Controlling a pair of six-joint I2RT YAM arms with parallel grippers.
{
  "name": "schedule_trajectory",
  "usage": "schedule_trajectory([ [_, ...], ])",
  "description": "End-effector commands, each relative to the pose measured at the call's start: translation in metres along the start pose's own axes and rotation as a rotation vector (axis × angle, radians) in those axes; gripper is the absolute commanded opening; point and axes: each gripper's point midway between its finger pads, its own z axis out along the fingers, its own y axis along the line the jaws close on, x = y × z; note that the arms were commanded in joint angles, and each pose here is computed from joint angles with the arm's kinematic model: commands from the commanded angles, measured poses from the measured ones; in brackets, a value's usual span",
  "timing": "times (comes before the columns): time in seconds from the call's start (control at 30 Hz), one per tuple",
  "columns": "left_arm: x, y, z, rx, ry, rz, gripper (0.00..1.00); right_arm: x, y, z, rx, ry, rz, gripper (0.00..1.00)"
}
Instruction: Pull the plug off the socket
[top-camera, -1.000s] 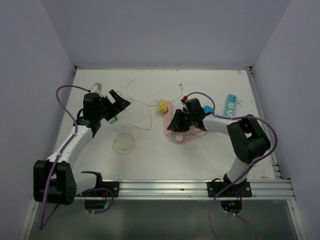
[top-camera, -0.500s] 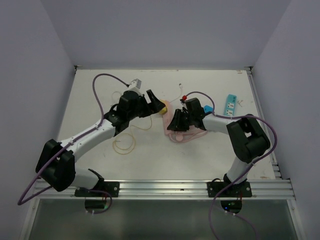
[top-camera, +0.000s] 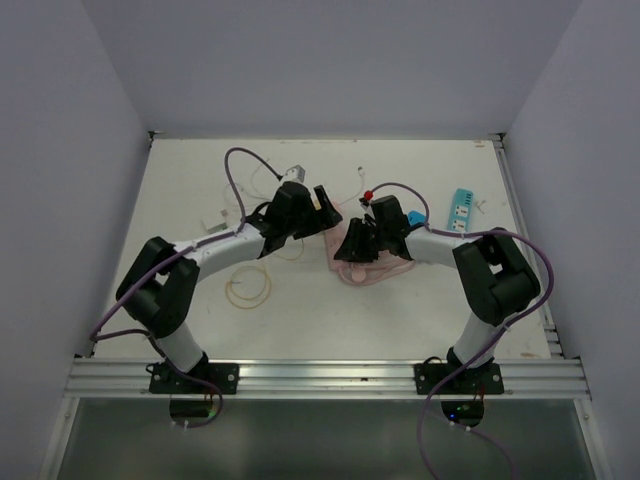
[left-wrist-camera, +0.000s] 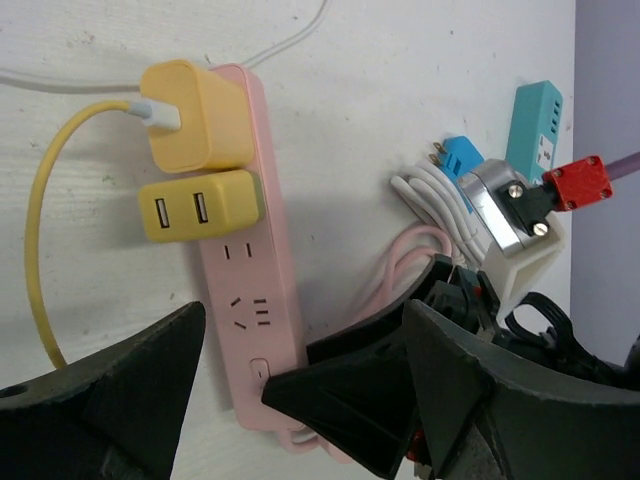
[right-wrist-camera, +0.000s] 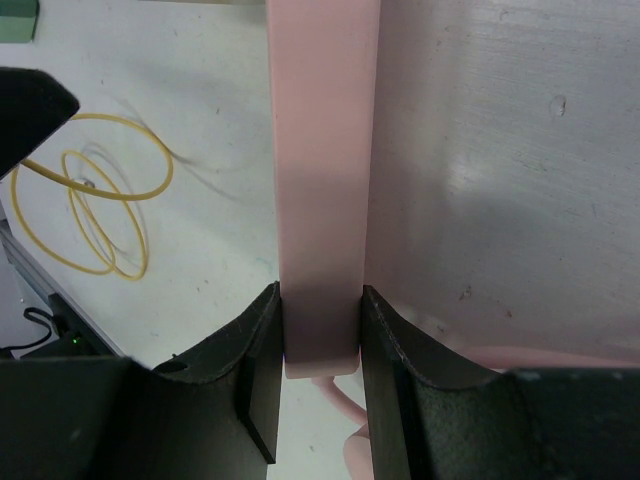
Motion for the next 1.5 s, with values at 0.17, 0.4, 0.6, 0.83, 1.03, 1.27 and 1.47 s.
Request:
schedule_trajectory([
  [0.17,-0.023,0.031,0.023,-0.045,-0.068,-0.091,0.82,0.105,-0.109,-0.014,0.390,0.325,0.023,0.00],
  [0.4,-0.044,0.045,0.036,-0.034,-0.083,-0.134,0.81,0.106,-0.108,-0.013,0.381,0.331,0.023,0.00],
  [0.6,-0.037,0.042,0.046,0.020,-0.025,-0.130,0.80,0.105,-0.108,-0.013,0.377,0.330,0.023,0.00],
  [0.83,-0.025,0.037,0.045,0.095,0.002,-0.117,0.78,0.107,-0.108,-0.012,0.374,0.334,0.025,0.00],
  [1.03,-0.020,0.035,0.055,0.120,0.029,-0.105,0.76,0.107,-0.108,-0.012,0.372,0.332,0.022,0.00],
  [1.27,-0.020,0.033,0.057,0.130,0.031,-0.097,0.62,0.107,-0.108,-0.013,0.371,0.333,0.023,0.00],
  [1.47,-0.024,0.036,0.050,0.132,0.019,-0.114,0.33,0.108,-0.109,-0.013,0.378,0.335,0.028,0.00],
])
